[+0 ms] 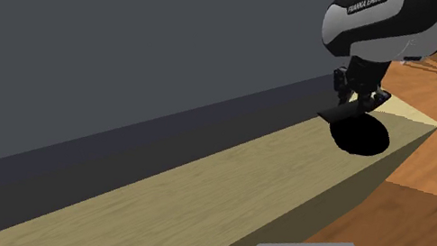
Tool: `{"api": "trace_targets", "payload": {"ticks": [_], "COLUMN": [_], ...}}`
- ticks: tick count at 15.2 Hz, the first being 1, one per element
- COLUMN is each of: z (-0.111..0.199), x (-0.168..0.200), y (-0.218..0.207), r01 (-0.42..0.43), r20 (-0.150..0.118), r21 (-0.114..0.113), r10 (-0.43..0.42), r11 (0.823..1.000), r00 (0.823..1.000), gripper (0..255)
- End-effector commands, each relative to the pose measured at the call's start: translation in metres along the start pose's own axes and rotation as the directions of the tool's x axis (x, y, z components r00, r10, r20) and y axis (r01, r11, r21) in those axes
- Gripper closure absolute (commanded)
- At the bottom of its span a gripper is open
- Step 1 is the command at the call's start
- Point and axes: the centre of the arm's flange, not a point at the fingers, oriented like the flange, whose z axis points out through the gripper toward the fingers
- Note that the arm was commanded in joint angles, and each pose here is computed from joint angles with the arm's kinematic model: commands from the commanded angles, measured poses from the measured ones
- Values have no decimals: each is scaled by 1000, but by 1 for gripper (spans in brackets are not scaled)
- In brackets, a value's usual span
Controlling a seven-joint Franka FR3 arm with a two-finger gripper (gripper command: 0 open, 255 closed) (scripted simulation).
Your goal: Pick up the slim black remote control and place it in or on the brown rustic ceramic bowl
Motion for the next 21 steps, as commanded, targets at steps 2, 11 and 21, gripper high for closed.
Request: {"api": "trace_targets", "payload": {"ticks": [2,11,21], "z": [12,44,90], "x": [39,124,113], "y": [3,9,8], "r01": [1,1,1], "r20": [-1,-1,-1], "r21": [0,0,0], "r10": [-1,-1,-1], "r11": [1000,1000,1000], "r00": [1000,1000,1000], "gripper": [255,255,255]}}
